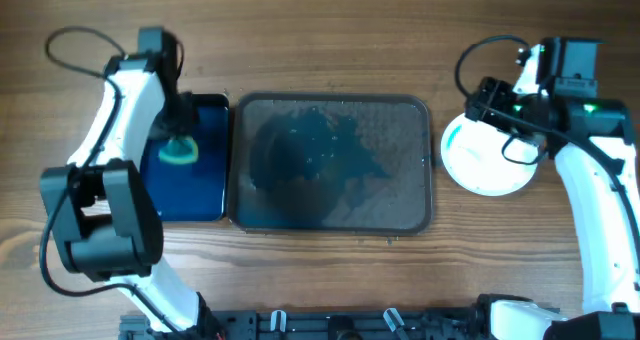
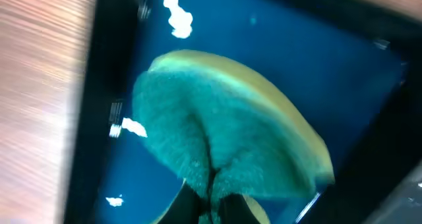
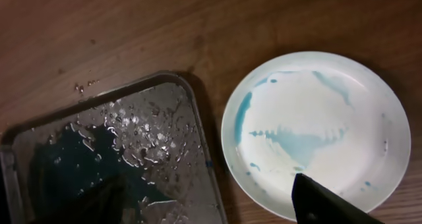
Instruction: Clean dirty plates on tray and stack at the side
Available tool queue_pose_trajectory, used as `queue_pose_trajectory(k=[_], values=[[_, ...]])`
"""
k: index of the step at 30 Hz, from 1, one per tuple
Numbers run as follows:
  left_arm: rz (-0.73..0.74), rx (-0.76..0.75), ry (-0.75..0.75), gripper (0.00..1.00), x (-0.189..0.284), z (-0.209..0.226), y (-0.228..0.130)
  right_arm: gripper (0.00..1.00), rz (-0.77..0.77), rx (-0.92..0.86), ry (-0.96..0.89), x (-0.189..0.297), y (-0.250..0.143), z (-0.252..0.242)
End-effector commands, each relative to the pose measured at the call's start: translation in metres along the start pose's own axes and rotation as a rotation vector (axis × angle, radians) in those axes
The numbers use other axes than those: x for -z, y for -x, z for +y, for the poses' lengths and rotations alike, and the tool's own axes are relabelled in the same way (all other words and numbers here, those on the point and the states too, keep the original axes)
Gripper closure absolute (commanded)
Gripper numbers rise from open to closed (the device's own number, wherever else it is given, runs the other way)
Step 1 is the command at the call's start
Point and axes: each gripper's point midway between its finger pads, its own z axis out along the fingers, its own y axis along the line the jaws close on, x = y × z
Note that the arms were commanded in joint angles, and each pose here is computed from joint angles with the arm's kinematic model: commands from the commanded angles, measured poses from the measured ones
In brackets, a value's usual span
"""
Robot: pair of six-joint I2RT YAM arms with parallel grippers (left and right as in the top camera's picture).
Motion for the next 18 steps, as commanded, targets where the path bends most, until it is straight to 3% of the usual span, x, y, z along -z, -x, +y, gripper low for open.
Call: queue_pose_trajectory(k=[1,2,3,6,11,14,18], values=[[0.112,-0.065,-0.121,0.91,-0.026,-0.007,-0.035,0.10,-0.012,0.029,-0.047,0.000,0.002,-0.003],[0.120,-0.058,-0.122,0.65,-0.027,-0.005,-0.036,0.07,-0.011,0.030,-0.048,0.000,0.001,-0.003],[0.120,-0.053,-0.144,0.00,-0.025,-0.008,-0.035,0.01,-0.014,0.030,-0.048,0.000,0.002,-0.003],[0.109,-0.040,-0.161,0.00,0.003,-0.009,-0.021,0.00,-0.001,0.027,-0.050,0.002,0.000,-0.003],[-0.242,0.038,-0.248,0.00,0.136,0.000,0.036,0.01,-0.052,0.146,-0.030,0.052,0.023,0.014],[-0.331,0.047,-0.280,0.00,0.158,0.000,0.044,0.01,-0.101,0.221,-0.003,0.101,0.037,0.028],[-0.327,0.047,-0.279,0.00,0.157,0.000,0.044,0.00,-0.241,0.244,0.040,0.177,0.040,0.040]])
